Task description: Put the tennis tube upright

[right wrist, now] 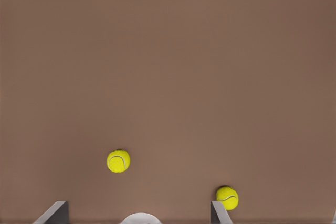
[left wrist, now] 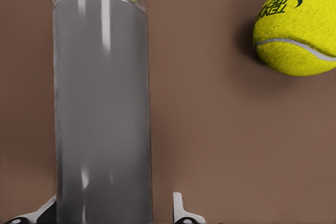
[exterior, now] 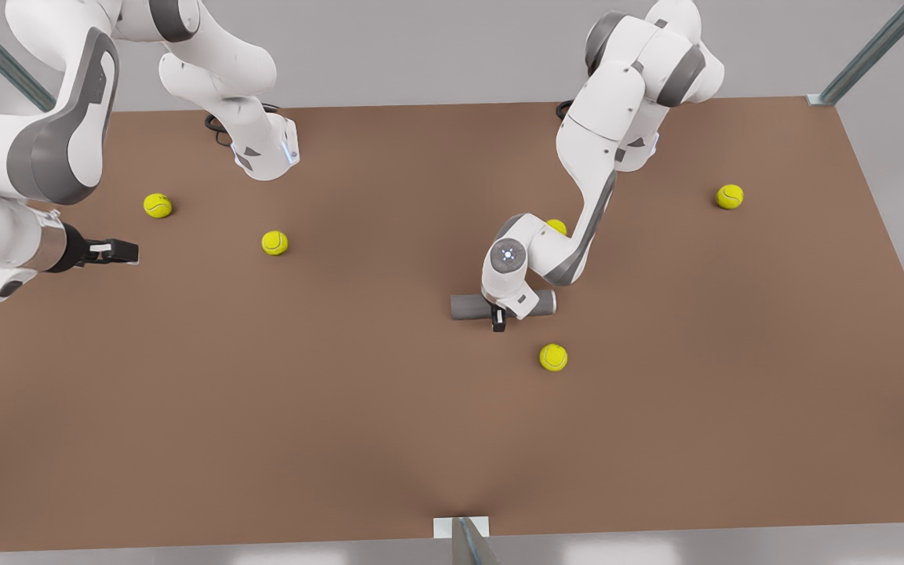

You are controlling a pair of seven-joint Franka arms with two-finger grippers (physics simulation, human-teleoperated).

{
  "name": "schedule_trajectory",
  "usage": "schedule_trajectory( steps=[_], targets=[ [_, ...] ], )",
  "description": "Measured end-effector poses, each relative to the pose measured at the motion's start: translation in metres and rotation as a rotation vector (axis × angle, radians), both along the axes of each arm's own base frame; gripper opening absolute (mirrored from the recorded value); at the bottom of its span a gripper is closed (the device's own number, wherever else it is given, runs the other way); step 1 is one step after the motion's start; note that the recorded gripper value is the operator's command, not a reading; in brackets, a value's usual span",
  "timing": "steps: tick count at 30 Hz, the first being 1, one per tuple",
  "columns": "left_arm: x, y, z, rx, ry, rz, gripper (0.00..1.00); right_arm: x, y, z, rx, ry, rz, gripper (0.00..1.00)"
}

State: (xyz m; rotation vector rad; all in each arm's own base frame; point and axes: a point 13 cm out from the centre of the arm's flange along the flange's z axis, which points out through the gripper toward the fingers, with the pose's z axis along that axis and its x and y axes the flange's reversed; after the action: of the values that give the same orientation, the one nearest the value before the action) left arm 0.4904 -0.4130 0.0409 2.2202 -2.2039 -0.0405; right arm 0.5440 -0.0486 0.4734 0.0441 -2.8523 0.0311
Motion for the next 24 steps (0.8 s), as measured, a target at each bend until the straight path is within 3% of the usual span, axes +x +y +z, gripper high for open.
schedule_trajectory(
  steps=[5, 13, 19, 24],
  targets=[
    [0.000, 0.000, -0.004, -0.001, 0.004, 0.010, 0.68, 0.000, 0.000, -0.001, -0.002, 0.001, -0.003, 1.00],
    [0.009, 0.003, 0.003, -0.009, -0.007, 0.028, 0.68, 0.001, 0.006, -0.002, -0.004, 0.005, 0.005, 1.00],
    [0.100, 0.073, 0.122, 0.043, -0.078, 0.133, 0.67, 0.001, 0.006, -0.003, -0.005, 0.005, 0.002, 1.00],
    [0.102, 0.188, 0.198, 0.442, -0.059, 0.002, 0.67, 0.002, 0.006, -0.003, -0.004, 0.005, 0.001, 1.00]
  ],
)
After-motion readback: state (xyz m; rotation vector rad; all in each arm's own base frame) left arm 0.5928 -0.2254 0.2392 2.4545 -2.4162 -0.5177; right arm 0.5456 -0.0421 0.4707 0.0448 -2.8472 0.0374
